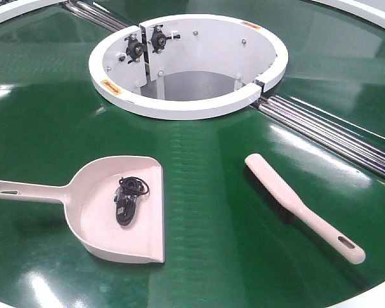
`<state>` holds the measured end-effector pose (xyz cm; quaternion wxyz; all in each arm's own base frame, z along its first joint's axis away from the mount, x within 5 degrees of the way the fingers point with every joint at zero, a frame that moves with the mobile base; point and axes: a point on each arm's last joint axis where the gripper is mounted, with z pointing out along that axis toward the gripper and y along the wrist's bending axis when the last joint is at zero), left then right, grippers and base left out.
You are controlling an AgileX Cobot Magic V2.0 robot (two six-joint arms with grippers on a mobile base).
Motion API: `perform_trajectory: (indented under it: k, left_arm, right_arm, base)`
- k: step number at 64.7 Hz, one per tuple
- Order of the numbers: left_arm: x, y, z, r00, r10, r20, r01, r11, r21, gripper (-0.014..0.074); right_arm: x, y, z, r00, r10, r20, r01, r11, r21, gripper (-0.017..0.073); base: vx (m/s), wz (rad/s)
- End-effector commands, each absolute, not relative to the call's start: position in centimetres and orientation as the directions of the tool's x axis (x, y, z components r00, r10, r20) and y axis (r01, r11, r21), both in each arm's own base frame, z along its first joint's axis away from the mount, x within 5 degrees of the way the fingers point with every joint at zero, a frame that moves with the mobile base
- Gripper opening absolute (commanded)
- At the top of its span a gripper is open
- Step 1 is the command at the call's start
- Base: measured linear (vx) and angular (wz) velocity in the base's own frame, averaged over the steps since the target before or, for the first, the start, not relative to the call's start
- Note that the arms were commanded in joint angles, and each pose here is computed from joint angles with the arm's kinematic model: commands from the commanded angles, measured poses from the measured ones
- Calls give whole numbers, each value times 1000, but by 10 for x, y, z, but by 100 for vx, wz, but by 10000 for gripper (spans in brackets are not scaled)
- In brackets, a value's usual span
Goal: Clean and inspect green conveyor with broom and dustpan
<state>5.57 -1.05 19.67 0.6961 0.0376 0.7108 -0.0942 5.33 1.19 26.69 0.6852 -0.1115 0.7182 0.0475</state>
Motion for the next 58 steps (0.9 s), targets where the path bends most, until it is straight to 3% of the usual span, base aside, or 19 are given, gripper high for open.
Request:
perform_trajectory:
  k: [1, 20, 28, 38, 50, 58]
  left_arm:
    - [55, -10, 200, 40, -102, -994, 191, 977, -92, -6]
    - [55, -10, 200, 40, -102, -994, 191, 977, -92, -6]
    - [55, -10, 200, 40, -102, -994, 191, 977, -92, -6]
    - [55, -10, 200, 40, -102, -994, 191, 977, -92, -6]
    - [55, -10, 200, 40, -102, -994, 191, 977, -92, -6]
    - [55, -10, 200, 40, -102, -994, 191, 977, -92, -6]
  right_arm:
    - [53, 12, 282, 55, -87, -995, -212, 973, -97, -8]
    - [53, 11, 284, 89, -120, -989, -195, 971, -135, -8]
    - [55, 7, 280, 74, -119, -990, -117, 985, -127, -8]
    - [61, 2, 250, 41, -95, -995, -34, 995, -97, -8]
    - [58, 2, 211, 118, -64, -991, -29, 997, -68, -8]
    - [56, 2, 204, 86, -64, -994, -31, 997, -67, -8]
  base:
    - [0, 0]
    - [0, 0]
    - [0, 0]
    - [0, 0]
    - [0, 0]
    - [0, 0]
